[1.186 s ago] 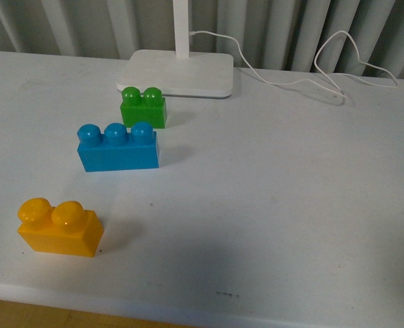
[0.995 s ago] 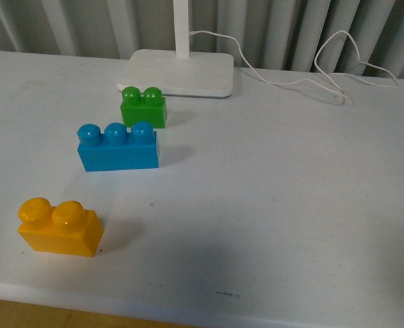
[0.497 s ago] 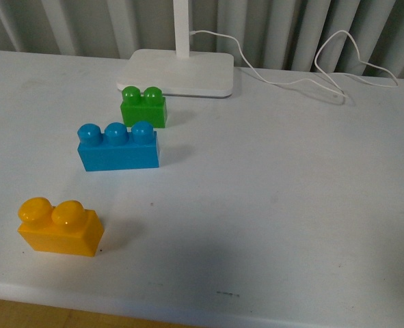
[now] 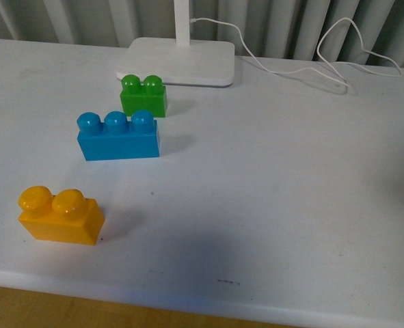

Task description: Insert yellow block into base center

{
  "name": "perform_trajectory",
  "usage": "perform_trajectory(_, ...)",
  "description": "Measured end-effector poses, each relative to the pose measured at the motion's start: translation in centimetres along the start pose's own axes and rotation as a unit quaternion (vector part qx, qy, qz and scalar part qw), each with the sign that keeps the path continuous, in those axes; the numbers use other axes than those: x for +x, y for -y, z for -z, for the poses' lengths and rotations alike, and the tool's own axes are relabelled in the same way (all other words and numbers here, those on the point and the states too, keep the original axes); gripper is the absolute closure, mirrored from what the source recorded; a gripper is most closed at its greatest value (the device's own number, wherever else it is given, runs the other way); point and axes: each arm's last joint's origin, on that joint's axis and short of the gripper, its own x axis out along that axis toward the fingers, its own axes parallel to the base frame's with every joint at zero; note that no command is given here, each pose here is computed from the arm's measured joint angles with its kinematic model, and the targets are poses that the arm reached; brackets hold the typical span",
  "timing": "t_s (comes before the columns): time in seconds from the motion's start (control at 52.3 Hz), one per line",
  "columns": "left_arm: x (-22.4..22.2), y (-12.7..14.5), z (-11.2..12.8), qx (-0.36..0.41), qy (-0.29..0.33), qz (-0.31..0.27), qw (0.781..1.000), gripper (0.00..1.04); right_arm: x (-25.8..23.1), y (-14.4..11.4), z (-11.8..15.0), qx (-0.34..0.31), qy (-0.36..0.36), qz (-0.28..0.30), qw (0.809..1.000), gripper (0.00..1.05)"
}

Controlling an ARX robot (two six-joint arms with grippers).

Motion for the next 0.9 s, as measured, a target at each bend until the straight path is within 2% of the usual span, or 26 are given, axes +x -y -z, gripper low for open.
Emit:
perform_trajectory(0.134,0.0,0.0,0.0,0.000,0.000,0.000,1.000,0.06,5.7,0.1,-2.9,-0.038,-0.118,0.020,0.992,0.09)
perform_trajectory(0.344,0.0,0.0,0.0,0.000,0.000,0.000,1.000,0.06,11.0,0.7,-3.9,-0.076,-0.188,0.058,0.978,0.09)
perform_trajectory(0.555,0.0,0.0,0.0,0.000,0.000,0.000,1.000,0.06,14.8,1.8,-3.7,-0.081,-0.236,0.080,0.965,0.09)
perform_trajectory(0.899,0.0,0.0,0.0,0.000,0.000,0.000,1.000,0.06,18.5,3.4,-2.9,-0.079,-0.271,0.103,0.954,0.09)
